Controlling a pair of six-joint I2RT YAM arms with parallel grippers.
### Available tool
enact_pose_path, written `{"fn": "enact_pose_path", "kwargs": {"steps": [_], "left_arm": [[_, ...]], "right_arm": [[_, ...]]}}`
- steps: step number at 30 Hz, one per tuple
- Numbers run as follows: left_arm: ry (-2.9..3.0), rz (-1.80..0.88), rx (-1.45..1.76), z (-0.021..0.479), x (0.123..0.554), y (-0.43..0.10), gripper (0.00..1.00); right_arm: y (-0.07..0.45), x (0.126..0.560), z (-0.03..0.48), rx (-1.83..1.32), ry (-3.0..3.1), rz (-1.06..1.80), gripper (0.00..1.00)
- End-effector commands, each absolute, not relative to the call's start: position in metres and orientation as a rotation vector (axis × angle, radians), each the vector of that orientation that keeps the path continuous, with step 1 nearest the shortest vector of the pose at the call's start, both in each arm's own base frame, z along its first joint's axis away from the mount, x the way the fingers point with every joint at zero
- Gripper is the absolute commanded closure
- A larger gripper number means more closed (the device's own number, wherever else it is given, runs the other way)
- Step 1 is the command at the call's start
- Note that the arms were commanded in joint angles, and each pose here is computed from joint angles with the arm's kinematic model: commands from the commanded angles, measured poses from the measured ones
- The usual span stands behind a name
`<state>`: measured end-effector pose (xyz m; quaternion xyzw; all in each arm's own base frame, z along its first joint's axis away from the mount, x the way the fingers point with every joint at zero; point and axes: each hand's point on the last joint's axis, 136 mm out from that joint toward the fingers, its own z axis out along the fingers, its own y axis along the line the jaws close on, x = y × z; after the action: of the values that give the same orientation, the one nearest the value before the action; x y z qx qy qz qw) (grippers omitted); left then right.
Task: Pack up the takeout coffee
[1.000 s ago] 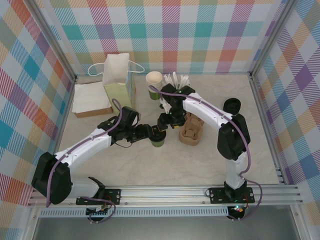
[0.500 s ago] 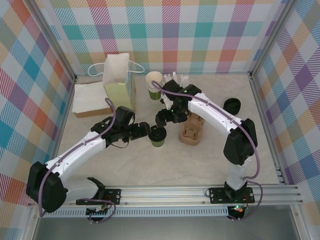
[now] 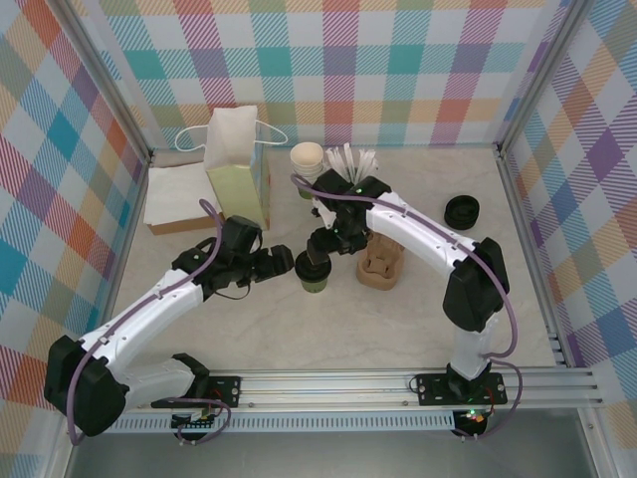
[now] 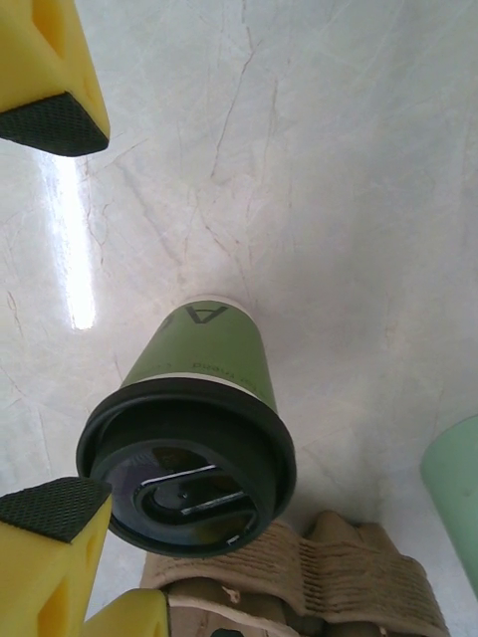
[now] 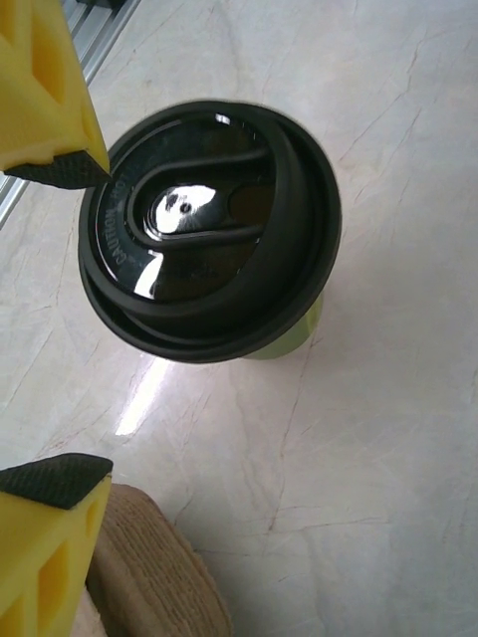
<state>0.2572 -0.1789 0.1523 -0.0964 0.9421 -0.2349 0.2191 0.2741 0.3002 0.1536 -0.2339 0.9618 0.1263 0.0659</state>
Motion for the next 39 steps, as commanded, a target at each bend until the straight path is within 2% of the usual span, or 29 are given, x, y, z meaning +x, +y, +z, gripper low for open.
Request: {"fn": "enact_pose_path", "kwargs": {"steps": [1,6,15,39], "left_arm": [[2.611,-0.752,-0.262,0.150,0.263,-0.194,0.15],[2.618,-0.826,-0.233,0.148,0.272,-0.210,0.15],[2.680,-0.798,-0.216,0.128,0.275,-0.216,0.17],[2.769,-0.638,-0.261,0.092,0.259,-0.192,0.19]], "right_arm": [[0.291,0.268,0.138,-0.696,2.967,0.325,0.29],[0.293,0.267,0.130,-0.692,2.985,0.333,0.29],[0.292,0.268,0.120,-0.687,3.008,0.310,0.30],[0.261,0.242,0.075,-0.734,3.177,0.114,0.34]]}}
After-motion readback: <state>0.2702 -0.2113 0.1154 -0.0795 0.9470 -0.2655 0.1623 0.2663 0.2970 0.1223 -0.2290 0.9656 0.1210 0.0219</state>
